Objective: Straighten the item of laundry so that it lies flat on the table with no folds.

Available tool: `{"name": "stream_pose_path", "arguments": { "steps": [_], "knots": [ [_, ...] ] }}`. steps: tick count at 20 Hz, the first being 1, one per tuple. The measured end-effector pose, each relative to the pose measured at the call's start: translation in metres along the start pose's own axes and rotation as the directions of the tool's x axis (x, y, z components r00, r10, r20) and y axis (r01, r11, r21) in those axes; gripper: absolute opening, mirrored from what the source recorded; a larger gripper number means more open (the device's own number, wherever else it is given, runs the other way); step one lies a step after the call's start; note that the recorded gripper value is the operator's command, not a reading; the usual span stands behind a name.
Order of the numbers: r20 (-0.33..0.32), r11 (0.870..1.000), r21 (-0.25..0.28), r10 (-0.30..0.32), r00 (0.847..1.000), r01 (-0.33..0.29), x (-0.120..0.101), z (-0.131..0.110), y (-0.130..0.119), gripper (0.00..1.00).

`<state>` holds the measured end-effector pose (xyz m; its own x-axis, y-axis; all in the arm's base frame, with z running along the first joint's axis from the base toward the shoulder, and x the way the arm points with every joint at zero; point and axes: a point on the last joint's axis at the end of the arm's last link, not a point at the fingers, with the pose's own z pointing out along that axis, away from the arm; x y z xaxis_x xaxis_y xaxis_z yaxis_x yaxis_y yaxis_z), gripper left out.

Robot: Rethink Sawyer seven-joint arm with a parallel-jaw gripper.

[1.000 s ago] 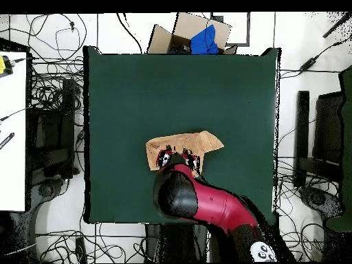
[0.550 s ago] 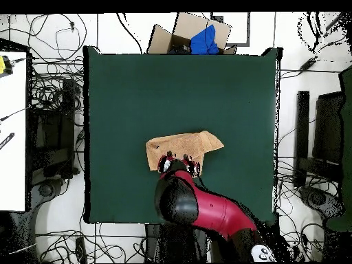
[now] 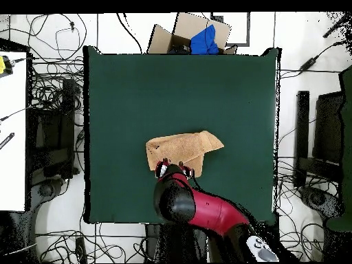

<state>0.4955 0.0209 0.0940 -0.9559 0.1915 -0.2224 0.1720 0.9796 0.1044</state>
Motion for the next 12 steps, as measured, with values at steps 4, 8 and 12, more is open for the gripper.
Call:
{"name": "stream_pose_path", "arguments": {
  "steps": [4,8,12],
  "knots": [
    [-0.032,1.0,-0.013,-0.007,0.999,0.007,0.012,0.011,0.008,1.0],
    [-0.052,1.0,-0.021,-0.009,0.999,0.008,0.02,0.02,0.012,1.0],
    [-0.069,1.0,-0.025,-0.006,0.998,0.005,0.026,0.025,0.012,1.0]
  ]
}}
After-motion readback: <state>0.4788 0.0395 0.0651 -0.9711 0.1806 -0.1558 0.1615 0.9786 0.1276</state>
